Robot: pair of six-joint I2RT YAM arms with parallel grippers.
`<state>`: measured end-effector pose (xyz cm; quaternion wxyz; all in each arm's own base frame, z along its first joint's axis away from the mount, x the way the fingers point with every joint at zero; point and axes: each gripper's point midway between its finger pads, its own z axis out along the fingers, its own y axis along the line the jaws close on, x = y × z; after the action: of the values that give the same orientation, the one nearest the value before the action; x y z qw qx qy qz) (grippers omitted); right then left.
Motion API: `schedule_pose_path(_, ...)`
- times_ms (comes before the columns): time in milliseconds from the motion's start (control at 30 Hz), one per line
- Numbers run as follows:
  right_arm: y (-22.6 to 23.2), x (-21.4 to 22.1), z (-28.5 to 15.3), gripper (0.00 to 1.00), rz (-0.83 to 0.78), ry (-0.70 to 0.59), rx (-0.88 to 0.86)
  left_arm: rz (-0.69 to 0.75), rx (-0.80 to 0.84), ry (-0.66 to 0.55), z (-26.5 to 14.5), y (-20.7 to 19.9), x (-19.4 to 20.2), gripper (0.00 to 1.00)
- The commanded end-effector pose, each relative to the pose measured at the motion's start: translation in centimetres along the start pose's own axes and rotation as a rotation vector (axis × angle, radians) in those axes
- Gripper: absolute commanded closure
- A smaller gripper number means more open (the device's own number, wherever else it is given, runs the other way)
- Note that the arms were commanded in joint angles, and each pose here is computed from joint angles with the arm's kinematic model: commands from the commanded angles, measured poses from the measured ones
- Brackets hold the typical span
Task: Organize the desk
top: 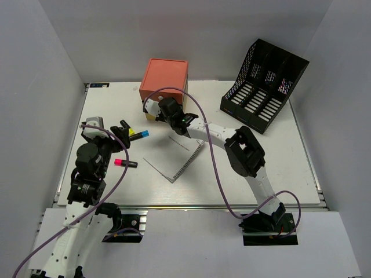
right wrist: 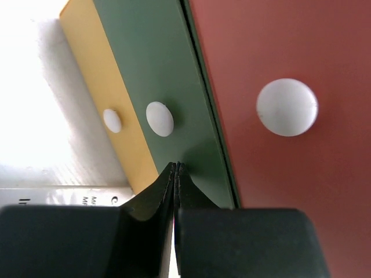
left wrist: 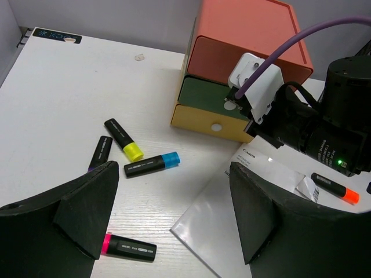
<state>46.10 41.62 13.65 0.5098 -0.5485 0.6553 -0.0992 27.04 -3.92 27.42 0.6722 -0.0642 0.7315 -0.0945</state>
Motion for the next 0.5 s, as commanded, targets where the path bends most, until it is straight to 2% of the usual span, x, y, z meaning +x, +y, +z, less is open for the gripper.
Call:
schedule_pose_path(0,-3.8,-1.7,0.0,1.0,0.022,-0.059,0.108,0.01,-0.001,-0.005,0.0,0.0,-0.3,0.13)
schedule_pose_path(167,-2.6,-2.0,-0.9,1.0,0.016,-0.079,0.031,0.01,0.003,-0.009,0.0,-0.1,-0.3,0.14)
schedule_pose_path(267,0.7,-2.6,-4.1,1.0,0.011,-0.13,-0.188,0.007,0.012,-0.007,0.1,-0.3,-0.2,0.16)
schedule_pose_path(300,2.4,-3.4,-5.5,1.0,0.045,-0.188,-0.289,0.007,0.02,-0.005,0.2,-0.4,-0.1,0.18)
schedule_pose_path(400,4.0,-4.1,-11.5,1.0,0.157,-0.273,-0.463,-0.008,0.072,0.025,0.7,-1.4,0.8,0.3)
schedule_pose_path(433,2.5,-4.9,-14.3,1.0,0.223,-0.311,-0.473,-0.018,0.088,0.036,1.0,-1.8,1.1,0.35)
schedule_pose_path(467,3.3,-3.4,-15.3,1.0,0.27,-0.283,-0.51,-0.027,0.127,0.05,1.2,-2.5,1.4,0.4)
